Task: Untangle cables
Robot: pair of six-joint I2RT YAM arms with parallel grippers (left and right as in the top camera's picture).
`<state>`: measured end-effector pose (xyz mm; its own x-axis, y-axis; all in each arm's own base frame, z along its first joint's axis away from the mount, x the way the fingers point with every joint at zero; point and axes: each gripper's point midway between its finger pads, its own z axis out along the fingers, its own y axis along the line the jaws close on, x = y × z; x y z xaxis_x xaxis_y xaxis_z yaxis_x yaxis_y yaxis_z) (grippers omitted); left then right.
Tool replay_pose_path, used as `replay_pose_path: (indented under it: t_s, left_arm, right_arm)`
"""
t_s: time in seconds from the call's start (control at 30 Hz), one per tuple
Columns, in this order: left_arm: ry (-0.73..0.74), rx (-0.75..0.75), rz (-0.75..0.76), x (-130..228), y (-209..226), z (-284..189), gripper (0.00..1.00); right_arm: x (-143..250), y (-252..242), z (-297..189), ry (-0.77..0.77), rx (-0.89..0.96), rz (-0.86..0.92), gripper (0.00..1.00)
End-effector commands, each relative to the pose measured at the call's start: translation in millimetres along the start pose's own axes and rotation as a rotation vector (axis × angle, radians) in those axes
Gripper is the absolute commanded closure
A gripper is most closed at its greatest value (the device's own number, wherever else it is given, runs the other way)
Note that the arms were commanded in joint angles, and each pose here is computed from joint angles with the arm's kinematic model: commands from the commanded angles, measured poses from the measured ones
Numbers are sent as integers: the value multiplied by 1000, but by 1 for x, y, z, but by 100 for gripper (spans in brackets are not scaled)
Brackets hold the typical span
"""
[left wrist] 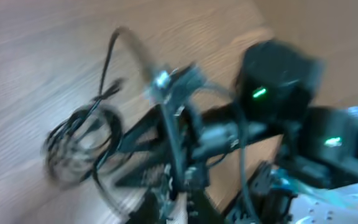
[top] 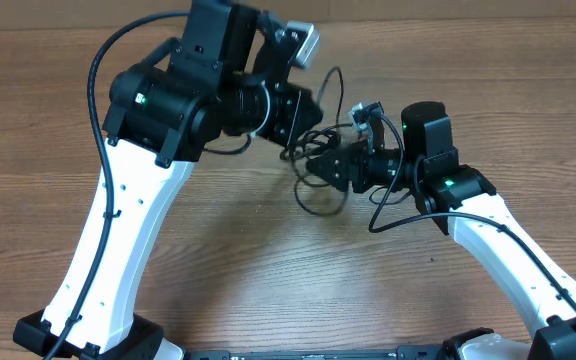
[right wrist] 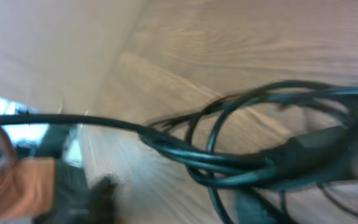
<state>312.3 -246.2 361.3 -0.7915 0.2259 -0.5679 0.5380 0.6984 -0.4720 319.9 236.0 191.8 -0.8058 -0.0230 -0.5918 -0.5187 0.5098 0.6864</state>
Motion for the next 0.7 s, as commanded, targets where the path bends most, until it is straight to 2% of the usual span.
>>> replay_pose_path:
  t_s: [0.0,0.03,0.07,0.17,0.23,0.3,0.4,0.53,0.67]
  left_arm:
    - [28,-223,3,13,35,-9,73]
    - [47,-272,-20,19,44,-9,67]
    - [62,-310,-32,23,51,-10,58]
    - [86,-352,-40,30,60,-9,48]
    - [97,-355,-48,32,63,-6,44]
    - [103,-376,-75,35,70,0,44]
    - [120,-402,-106,42,82,12,43]
    - [153,-407,-125,54,97,36,43]
    - [180,-420,-197,71,113,61,44]
  right_arm:
    - [4,-21,-3,2,124,33,82]
    - [12,-31,-4,26,177,68,90]
    - [22,-41,-7,55,234,104,93]
    - [49,-67,-18,130,393,185,93]
    - [64,-83,-29,170,507,218,79]
    - [74,-95,-39,198,592,237,72]
    - [76,-95,-40,207,598,243,60]
    - [72,-93,-39,194,587,235,50]
    - [61,-79,-33,179,513,225,21]
